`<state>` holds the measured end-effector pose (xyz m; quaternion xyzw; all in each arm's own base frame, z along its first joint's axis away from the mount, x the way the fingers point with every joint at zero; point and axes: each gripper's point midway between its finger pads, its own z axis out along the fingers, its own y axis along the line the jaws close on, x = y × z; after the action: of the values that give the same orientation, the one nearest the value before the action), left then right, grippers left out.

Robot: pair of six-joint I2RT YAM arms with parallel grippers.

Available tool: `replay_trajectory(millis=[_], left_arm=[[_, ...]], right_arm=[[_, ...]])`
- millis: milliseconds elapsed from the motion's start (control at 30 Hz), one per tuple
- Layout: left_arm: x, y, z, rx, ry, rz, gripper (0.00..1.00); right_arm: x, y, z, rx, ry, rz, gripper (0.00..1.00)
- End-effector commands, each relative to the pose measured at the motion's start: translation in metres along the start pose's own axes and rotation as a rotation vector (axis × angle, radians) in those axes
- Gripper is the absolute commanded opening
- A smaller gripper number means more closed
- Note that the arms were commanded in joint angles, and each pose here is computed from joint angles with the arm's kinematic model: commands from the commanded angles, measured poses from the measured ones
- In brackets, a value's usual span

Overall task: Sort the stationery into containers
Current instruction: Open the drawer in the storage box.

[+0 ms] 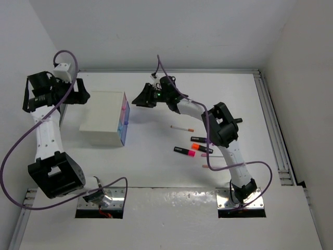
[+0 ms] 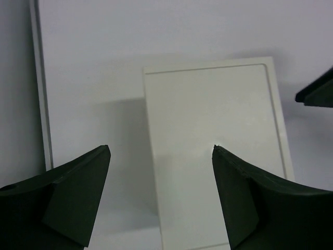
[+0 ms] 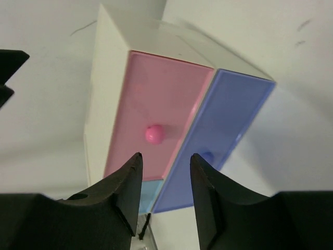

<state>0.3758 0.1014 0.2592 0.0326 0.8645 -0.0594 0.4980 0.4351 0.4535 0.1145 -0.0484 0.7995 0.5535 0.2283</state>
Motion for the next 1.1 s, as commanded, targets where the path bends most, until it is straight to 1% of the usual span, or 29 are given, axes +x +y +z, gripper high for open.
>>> replay_trajectory(millis=[0,100,133,267,333,800,900,1067], left_arm=[[-0.01,-0.04,0.0,0.114,-0.012,0.13,0.85],[0.008,-0.056,0.01,0.146,0.039,0.143,0.85],[0.013,-0.061,0.015,0.158,0.057,0.149,0.85],[0.038,-0.069,0.028,0.167,0.144,0.144,0.85],[0.045,-0.071,0.034,0.169,0.169,0.143,0.85],[0.071,-0.09,0.055,0.182,0.251,0.167,0.85],[0.079,-0.088,0.057,0.174,0.273,0.164,0.85],[0.087,-0.088,0.058,0.17,0.292,0.163,0.85]], right_arm=[[-0.015,0.037,0.012,-0.117,-0.047,-0.027,0.41],[-0.011,0.046,0.022,-0.165,-0.058,-0.01,0.42],[-0.004,0.047,0.027,-0.171,-0.047,0.006,0.43],[0.005,0.051,0.033,-0.195,-0.029,0.025,0.44],[0.009,0.049,0.036,-0.201,-0.028,0.046,0.44],[0.015,0.048,0.046,-0.25,-0.026,0.066,0.44],[0.016,0.049,0.048,-0.26,-0.028,0.06,0.44],[0.018,0.048,0.051,-0.259,-0.026,0.061,0.35]])
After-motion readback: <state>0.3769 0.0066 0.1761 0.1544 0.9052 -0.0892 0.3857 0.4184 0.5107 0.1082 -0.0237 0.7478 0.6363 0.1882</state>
